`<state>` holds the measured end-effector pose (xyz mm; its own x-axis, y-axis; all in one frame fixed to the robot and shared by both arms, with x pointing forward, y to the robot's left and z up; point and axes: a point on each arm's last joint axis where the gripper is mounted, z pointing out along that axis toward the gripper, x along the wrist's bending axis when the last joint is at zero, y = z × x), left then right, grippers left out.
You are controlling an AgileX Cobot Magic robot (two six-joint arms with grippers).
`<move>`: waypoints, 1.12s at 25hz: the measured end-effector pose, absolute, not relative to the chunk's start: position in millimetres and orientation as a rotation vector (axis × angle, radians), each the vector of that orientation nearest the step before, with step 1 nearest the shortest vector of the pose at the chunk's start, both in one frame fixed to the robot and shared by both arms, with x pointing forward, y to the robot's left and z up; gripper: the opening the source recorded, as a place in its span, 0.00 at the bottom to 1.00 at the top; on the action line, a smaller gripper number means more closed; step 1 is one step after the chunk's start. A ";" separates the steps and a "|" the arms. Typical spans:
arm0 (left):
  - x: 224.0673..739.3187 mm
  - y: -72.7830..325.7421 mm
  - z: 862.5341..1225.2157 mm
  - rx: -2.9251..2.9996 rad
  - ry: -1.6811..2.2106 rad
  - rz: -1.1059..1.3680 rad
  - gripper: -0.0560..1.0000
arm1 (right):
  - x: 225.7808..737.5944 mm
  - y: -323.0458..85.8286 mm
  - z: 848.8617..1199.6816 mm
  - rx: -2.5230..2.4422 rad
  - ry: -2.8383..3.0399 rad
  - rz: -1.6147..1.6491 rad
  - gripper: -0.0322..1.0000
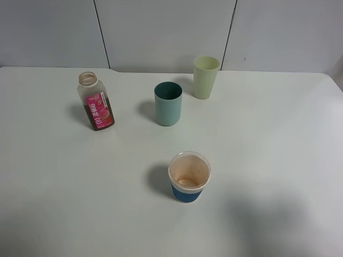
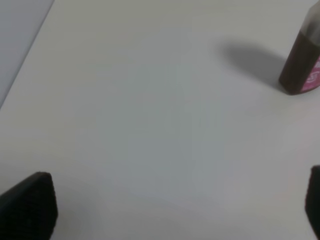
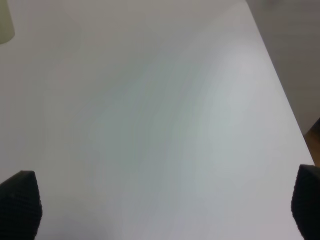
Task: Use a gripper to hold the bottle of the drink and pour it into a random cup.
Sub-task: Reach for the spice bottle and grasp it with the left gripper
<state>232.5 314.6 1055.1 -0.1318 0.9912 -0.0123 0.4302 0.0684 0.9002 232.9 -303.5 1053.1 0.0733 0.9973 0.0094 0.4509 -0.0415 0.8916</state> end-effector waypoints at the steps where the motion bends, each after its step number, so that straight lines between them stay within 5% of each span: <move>1: 232.5 314.6 1055.1 1.437 1.653 1.024 0.98 | 232.9 -303.5 1053.1 1.598 1.476 0.917 1.00; 28: 232.5 314.6 1055.1 1.437 1.653 1.024 0.98 | 232.9 -303.5 1053.1 1.598 1.476 0.917 1.00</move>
<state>232.5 314.6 1055.1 -0.1318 0.9912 -0.0123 0.4302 0.0684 0.9002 232.9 -303.5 1053.1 0.0733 0.9973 0.0094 0.4509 -0.0415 0.8916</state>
